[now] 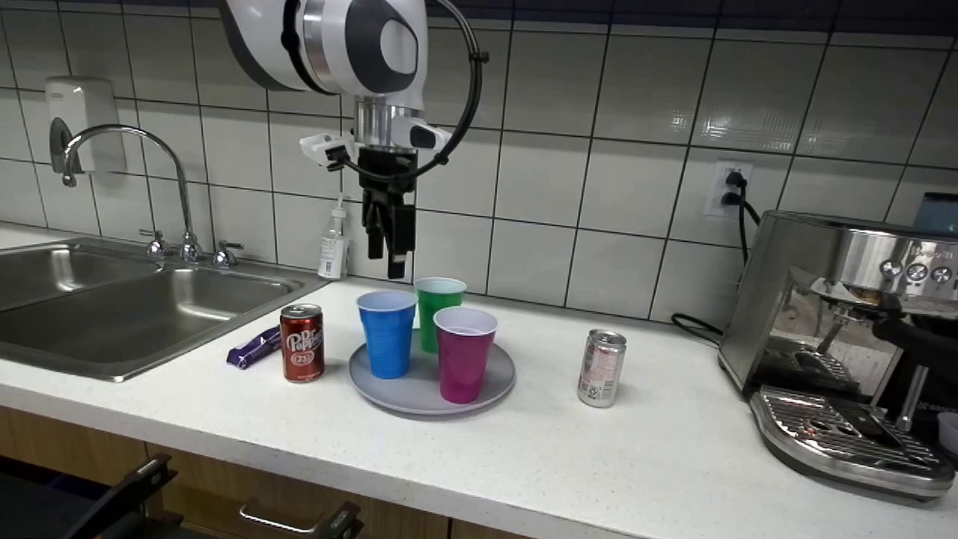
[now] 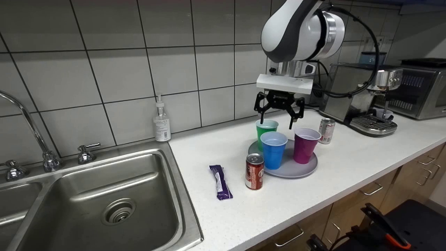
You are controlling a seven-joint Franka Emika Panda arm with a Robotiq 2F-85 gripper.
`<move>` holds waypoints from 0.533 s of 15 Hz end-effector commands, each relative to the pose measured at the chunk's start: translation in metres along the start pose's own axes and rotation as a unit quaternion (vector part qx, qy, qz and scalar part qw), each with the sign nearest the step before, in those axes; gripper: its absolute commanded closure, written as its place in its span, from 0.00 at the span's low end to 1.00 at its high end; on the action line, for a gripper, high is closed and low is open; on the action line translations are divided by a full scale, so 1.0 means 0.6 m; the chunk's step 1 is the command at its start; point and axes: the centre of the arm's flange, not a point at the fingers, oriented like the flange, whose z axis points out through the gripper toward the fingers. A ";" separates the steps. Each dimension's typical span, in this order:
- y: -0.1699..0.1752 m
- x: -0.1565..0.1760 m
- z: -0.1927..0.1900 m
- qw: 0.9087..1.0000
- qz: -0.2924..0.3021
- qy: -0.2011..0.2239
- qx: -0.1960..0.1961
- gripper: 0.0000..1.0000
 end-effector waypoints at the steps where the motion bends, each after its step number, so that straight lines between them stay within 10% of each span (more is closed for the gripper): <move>1: 0.002 -0.020 -0.028 0.999 -0.048 -0.001 -0.005 0.00; 8: -0.011 -0.046 -0.027 0.993 -0.117 0.012 -0.020 0.00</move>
